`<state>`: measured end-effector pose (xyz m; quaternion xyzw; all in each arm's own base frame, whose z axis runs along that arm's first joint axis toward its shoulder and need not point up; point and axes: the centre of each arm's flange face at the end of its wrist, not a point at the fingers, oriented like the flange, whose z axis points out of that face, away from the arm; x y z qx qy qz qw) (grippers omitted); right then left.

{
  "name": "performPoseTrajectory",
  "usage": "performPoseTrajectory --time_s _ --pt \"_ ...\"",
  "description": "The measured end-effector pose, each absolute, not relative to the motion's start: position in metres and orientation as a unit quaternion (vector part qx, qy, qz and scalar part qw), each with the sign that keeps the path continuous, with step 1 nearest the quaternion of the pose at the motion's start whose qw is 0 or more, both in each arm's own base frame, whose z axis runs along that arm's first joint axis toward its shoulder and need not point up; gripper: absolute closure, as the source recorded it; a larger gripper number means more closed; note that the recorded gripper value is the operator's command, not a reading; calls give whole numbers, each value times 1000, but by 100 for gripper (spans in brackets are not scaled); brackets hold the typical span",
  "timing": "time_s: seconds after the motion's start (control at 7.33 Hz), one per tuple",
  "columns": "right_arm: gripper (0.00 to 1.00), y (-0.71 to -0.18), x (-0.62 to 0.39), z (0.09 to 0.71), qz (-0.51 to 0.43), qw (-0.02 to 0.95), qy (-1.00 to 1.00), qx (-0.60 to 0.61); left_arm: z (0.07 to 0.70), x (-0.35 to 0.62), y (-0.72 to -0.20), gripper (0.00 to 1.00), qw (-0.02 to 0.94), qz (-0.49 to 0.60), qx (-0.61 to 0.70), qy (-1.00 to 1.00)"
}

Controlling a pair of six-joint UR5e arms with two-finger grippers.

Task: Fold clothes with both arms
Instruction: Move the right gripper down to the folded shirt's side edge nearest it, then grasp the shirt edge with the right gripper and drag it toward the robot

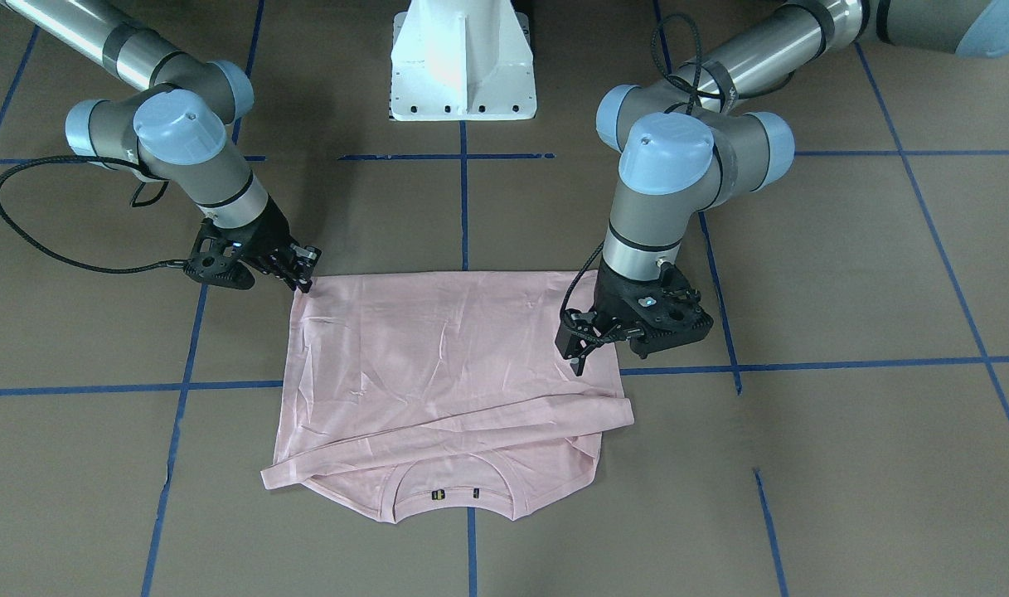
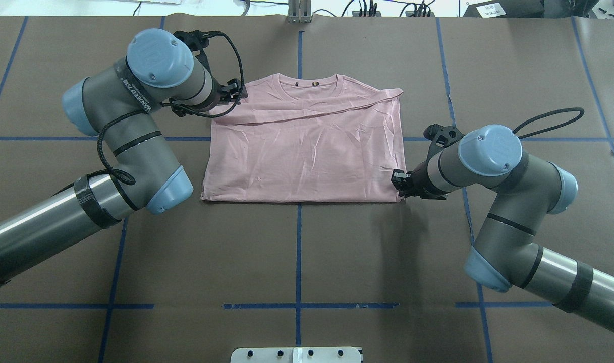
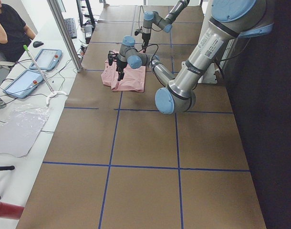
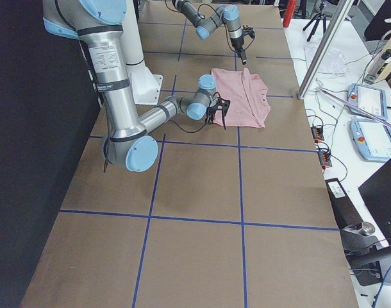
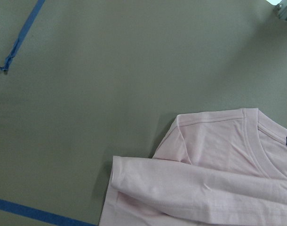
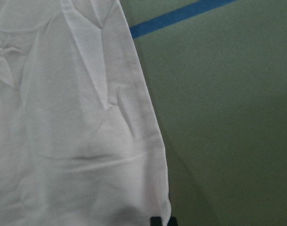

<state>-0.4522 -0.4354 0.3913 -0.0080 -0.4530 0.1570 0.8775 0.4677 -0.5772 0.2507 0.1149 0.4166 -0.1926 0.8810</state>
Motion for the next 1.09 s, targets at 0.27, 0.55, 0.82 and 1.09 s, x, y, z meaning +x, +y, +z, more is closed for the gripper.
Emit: performPoseTrajectory --time_s 0.27,0.55,0.82,1.09 --pt "100 -423 -439 390 148 876 -460 -14 249 468 -577 0 880 -192 115 418" --pt "100 -354 -408 400 113 879 -462 -40 241 465 -574 0 878 -192 118 423" --pt "100 -257 -401 403 56 884 -455 -89 234 464 -569 0 875 -193 118 428" --pt "1 -174 -422 392 24 882 -445 -151 223 464 -551 0 875 -188 114 432"
